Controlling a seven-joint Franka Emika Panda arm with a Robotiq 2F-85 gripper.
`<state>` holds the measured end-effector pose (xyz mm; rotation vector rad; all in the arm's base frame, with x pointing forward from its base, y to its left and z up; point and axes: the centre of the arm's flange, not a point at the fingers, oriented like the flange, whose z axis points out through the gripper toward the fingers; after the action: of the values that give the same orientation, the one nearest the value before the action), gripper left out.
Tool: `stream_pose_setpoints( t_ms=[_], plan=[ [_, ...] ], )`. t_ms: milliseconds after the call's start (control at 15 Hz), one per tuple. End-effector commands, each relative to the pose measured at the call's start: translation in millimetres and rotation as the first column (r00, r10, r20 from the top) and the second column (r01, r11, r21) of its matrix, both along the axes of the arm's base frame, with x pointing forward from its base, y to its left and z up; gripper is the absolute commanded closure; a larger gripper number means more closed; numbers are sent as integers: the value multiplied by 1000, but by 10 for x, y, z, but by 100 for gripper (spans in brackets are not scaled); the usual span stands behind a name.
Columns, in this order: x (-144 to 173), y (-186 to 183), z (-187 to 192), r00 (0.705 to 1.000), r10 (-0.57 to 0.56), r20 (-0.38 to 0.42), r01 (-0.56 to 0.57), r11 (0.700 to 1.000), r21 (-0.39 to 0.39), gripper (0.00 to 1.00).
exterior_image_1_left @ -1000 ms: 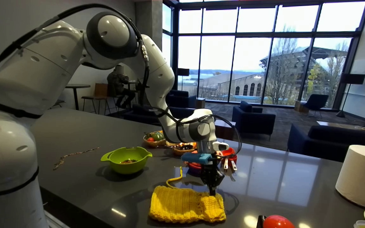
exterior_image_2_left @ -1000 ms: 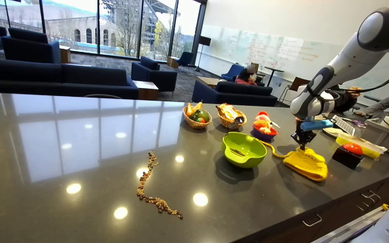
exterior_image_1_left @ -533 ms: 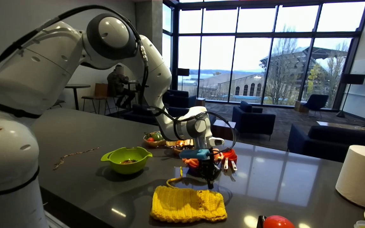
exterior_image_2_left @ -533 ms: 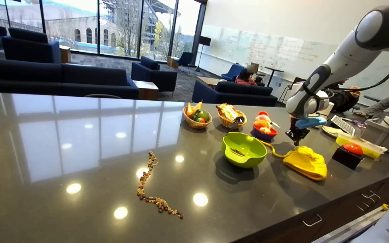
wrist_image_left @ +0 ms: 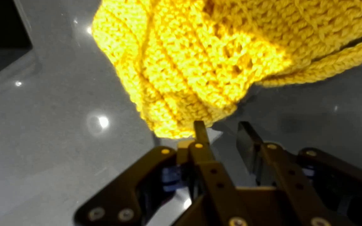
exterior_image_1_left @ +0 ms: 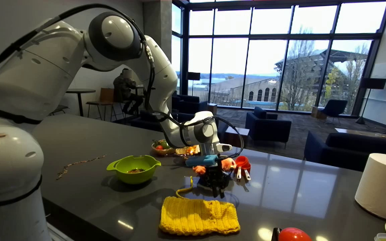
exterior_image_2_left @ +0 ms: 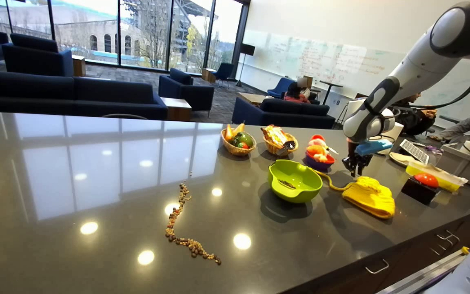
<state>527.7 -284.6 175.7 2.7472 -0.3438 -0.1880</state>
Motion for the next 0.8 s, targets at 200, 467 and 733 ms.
stream_pose_setpoints(
  t_ms=[200,467,733],
  plan=[
    [-248,258,366,986,84,-142,-83,996,13,15],
    [-350,257,460,965,128,-229,-113,991,78,0],
    [-424,329,445,933,227,-279,-187,969,161,0]
  ],
)
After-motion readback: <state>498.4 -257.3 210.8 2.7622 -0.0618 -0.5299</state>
